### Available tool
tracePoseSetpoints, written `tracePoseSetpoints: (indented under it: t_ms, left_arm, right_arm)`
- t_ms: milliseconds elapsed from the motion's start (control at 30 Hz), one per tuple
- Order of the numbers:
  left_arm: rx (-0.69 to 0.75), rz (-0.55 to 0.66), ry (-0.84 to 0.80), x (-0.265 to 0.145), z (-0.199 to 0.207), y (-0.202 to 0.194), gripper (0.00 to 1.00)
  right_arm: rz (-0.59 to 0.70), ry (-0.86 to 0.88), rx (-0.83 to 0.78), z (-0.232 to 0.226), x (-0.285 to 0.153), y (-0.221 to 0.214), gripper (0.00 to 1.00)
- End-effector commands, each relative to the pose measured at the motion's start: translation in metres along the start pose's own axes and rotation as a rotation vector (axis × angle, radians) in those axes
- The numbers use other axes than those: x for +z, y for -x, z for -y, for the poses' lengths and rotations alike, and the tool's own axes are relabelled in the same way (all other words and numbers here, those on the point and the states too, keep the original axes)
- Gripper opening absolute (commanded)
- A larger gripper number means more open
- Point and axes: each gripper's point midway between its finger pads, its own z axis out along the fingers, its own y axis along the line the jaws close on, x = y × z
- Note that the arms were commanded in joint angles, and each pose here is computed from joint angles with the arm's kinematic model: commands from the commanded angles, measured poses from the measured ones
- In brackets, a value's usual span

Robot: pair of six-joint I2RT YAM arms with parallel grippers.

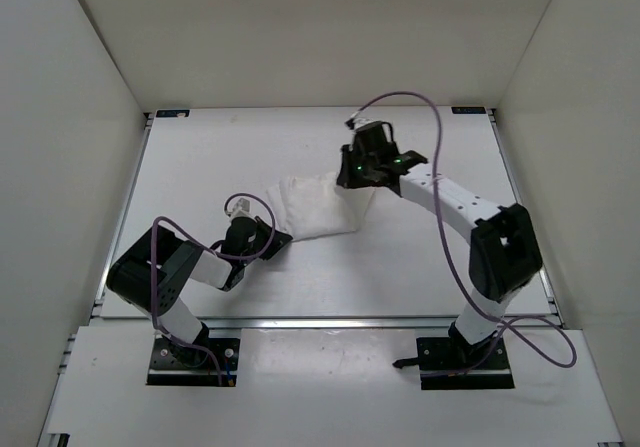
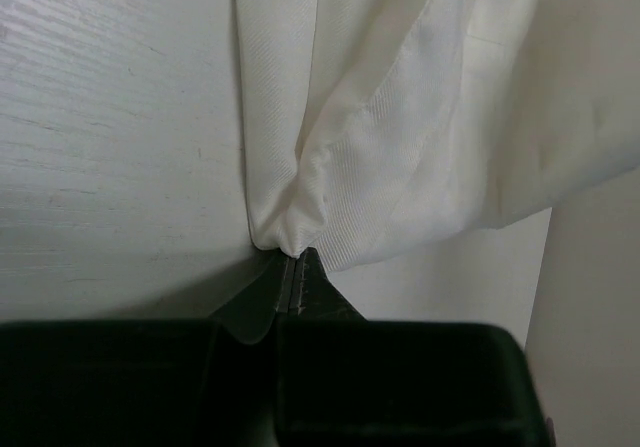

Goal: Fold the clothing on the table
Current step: Fold the skirt

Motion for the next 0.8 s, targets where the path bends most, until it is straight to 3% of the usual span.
tracePoseSetpoints:
  t_ms: [0, 133, 300, 767]
  left_arm:
    - [-0.003, 0.034, 0.033, -0.002, -0.014, 0.004, 0.0]
    - [-0.014, 0.043, 0.034, -0.006, -0.02, 0.005, 0.0]
    - [0.001, 0.041, 0.039, -0.01, -0.022, 0.004, 0.0]
    - [-0.005, 0.046, 0.039, -0.013, -0.025, 0.006, 0.0]
  right_arm:
    - [-0.118, -0.011, -0.128, -0.032, 0.022, -0.03, 0.0]
    - [-0.171, 0.081, -0.181, -0.09, 0.045, -0.054, 0.0]
    - [-0.224, 0.161, -0.208, -0.123, 0.057, -0.075, 0.0]
    - [-0.357, 0.273, -0.213, -0.16, 0.064, -0.112, 0.0]
